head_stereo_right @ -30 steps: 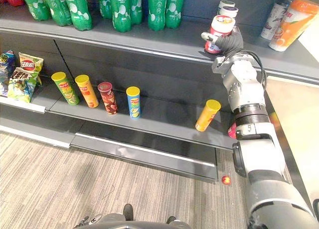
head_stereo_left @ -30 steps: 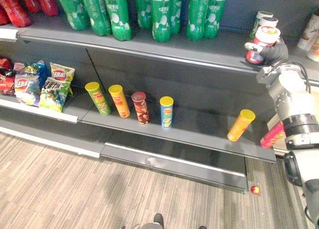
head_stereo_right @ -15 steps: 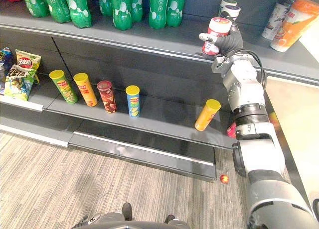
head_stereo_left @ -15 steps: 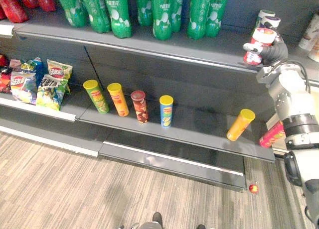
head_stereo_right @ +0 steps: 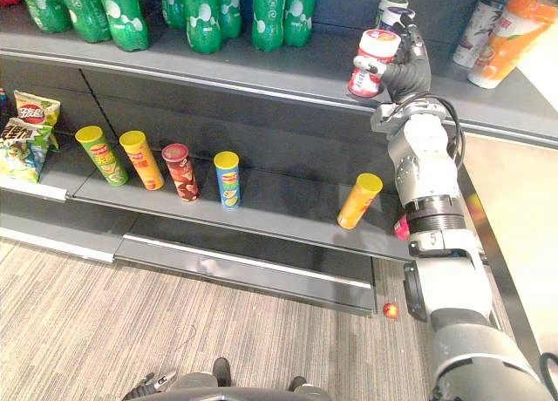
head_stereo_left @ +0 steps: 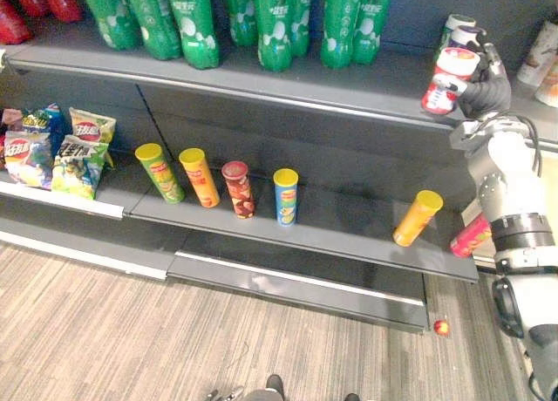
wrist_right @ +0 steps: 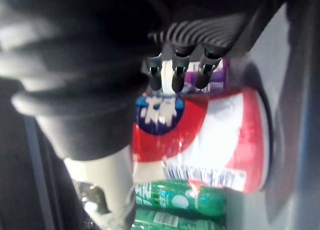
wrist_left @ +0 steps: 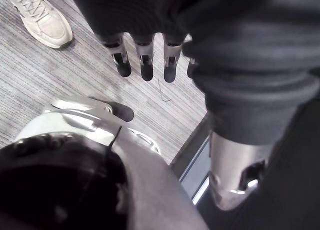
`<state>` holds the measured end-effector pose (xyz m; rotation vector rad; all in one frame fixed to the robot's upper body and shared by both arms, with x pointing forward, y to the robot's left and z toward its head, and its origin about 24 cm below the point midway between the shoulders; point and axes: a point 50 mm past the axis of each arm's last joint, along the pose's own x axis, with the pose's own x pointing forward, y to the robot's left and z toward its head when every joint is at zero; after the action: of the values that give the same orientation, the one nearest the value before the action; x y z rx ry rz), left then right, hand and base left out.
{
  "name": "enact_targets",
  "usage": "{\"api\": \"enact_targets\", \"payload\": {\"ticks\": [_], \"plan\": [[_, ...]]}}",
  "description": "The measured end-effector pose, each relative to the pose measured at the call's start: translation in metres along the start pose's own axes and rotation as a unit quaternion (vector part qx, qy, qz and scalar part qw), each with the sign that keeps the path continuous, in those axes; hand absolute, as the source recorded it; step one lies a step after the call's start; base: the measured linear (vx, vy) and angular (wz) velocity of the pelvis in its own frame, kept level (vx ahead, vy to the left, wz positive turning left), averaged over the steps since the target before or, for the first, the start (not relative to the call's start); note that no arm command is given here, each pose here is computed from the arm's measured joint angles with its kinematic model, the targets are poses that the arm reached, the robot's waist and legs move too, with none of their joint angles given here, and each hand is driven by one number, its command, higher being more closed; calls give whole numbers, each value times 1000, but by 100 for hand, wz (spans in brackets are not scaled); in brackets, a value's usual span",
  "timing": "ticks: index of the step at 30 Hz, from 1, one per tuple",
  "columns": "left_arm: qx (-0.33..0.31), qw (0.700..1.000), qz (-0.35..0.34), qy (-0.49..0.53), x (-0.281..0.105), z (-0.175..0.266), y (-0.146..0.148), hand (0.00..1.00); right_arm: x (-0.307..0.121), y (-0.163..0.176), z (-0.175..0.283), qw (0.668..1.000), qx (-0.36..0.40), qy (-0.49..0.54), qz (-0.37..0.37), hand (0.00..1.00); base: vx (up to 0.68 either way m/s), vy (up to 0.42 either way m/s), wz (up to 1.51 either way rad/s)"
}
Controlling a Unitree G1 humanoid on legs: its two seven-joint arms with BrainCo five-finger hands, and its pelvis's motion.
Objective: Put the gum and the chips on the shelf.
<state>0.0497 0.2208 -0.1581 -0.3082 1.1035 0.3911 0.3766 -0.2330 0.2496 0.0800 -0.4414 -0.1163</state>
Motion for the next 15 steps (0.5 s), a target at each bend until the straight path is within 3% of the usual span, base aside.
{"api": "enact_targets", "payload": {"ticks": [9, 15], "plan": [[-2, 1000, 5, -8, 0, 0, 1, 0, -31, -21, 2, 995, -47, -52, -71, 0, 4, -6, -4], [-4, 1000, 17, 3, -2, -8, 7, 0, -59, -1, 29, 989, -44, -139, -24, 0, 22, -21, -7]]}}
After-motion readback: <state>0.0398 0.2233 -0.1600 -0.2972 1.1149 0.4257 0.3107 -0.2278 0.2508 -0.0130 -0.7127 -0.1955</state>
